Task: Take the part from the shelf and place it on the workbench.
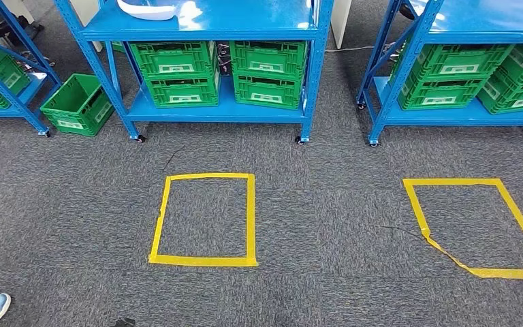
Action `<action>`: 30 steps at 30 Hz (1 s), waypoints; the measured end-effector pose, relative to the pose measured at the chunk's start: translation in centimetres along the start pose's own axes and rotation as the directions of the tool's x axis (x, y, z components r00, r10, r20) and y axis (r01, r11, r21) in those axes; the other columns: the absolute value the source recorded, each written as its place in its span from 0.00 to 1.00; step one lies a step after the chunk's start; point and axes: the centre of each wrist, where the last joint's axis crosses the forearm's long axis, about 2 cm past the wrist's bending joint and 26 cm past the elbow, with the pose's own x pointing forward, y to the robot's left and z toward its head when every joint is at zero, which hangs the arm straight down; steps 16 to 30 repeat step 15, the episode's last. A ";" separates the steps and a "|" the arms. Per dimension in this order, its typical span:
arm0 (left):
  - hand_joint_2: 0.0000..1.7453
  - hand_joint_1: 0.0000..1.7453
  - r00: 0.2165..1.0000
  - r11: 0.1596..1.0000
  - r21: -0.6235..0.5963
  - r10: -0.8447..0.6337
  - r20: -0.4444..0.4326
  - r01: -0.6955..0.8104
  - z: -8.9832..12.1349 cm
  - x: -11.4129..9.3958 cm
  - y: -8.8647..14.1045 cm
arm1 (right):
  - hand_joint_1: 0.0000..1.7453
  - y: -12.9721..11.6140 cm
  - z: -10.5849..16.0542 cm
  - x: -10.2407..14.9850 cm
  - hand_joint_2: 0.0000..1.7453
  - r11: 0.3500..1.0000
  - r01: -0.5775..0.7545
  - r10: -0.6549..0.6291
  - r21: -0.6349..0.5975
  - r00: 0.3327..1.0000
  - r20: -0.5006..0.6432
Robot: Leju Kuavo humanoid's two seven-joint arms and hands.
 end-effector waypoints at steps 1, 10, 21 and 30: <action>0.00 0.00 1.000 1.000 0.001 -0.001 0.001 0.001 0.0 0.0 0.0 | 0.00 0.0 0.0 0.0 0.00 1.000 0.001 -0.001 0.001 1.000 0.000; 0.00 0.00 1.000 1.000 -0.002 0.000 -0.002 0.000 -0.1 0.2 0.1 | 0.00 0.1 0.0 0.2 0.00 1.000 0.004 -0.004 0.003 1.000 -0.006; 0.00 0.00 1.000 1.000 -0.002 -0.001 -0.002 0.001 -0.1 0.3 0.1 | 0.00 0.1 0.0 0.1 0.00 1.000 0.006 -0.006 0.006 1.000 -0.008; 0.00 0.00 1.000 1.000 -0.002 -0.001 -0.002 0.001 -0.1 0.3 0.1 | 0.00 0.1 0.0 0.1 0.00 1.000 0.006 -0.006 0.006 1.000 -0.008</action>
